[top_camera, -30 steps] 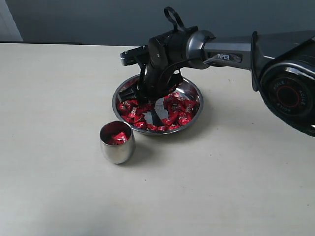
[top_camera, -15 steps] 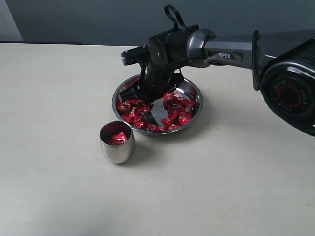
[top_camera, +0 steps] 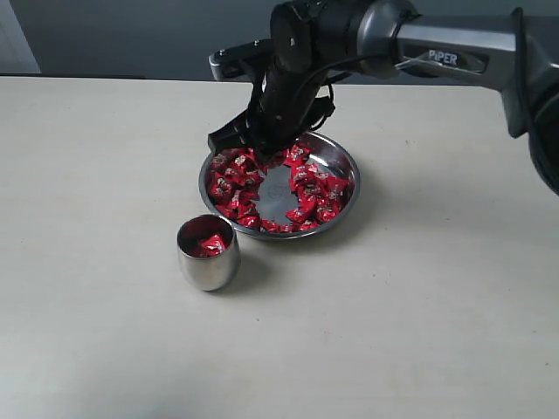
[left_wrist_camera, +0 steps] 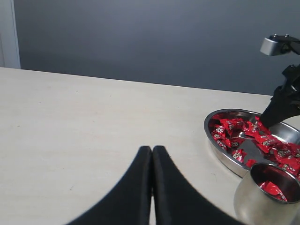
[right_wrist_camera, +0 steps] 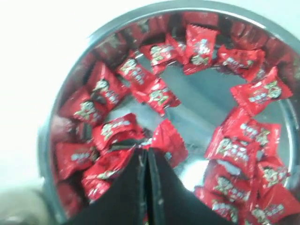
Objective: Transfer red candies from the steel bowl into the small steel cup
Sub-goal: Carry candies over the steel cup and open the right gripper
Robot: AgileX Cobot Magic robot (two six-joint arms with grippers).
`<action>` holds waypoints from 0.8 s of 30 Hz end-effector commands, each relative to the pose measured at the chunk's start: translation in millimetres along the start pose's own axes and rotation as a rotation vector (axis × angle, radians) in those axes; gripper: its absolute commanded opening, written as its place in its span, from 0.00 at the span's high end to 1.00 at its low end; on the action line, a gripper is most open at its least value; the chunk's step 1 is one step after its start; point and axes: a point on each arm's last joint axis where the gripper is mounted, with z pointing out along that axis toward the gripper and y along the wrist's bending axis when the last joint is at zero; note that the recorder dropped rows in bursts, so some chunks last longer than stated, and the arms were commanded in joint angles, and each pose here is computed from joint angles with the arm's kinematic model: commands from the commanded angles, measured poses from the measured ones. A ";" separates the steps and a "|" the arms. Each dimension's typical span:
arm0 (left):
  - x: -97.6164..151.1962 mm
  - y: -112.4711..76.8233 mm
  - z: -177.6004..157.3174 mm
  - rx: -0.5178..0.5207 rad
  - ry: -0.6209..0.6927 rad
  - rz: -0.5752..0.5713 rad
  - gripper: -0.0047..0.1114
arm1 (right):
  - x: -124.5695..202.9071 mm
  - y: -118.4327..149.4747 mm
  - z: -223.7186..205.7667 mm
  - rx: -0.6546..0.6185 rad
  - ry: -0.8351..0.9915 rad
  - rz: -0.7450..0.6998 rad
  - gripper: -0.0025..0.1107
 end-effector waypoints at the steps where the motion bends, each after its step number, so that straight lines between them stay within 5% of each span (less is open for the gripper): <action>1: 0.3 -0.3 -0.2 0.007 -0.005 -0.002 0.96 | 8.0 24.4 -26.6 -0.144 0.082 -0.134 0.98; 11: 0.3 -0.3 -0.2 0.007 -0.005 -0.002 0.96 | 24.6 90.7 -39.9 -0.236 0.146 -0.356 0.98; 20: 0.3 -0.3 -0.2 0.007 -0.005 -0.002 0.96 | 32.6 95.1 -41.4 -0.248 0.221 -0.386 0.98; 24: 0.3 -0.3 -0.2 0.007 -0.005 -0.002 0.96 | 35.9 94.7 -40.6 -0.253 0.258 -0.402 0.81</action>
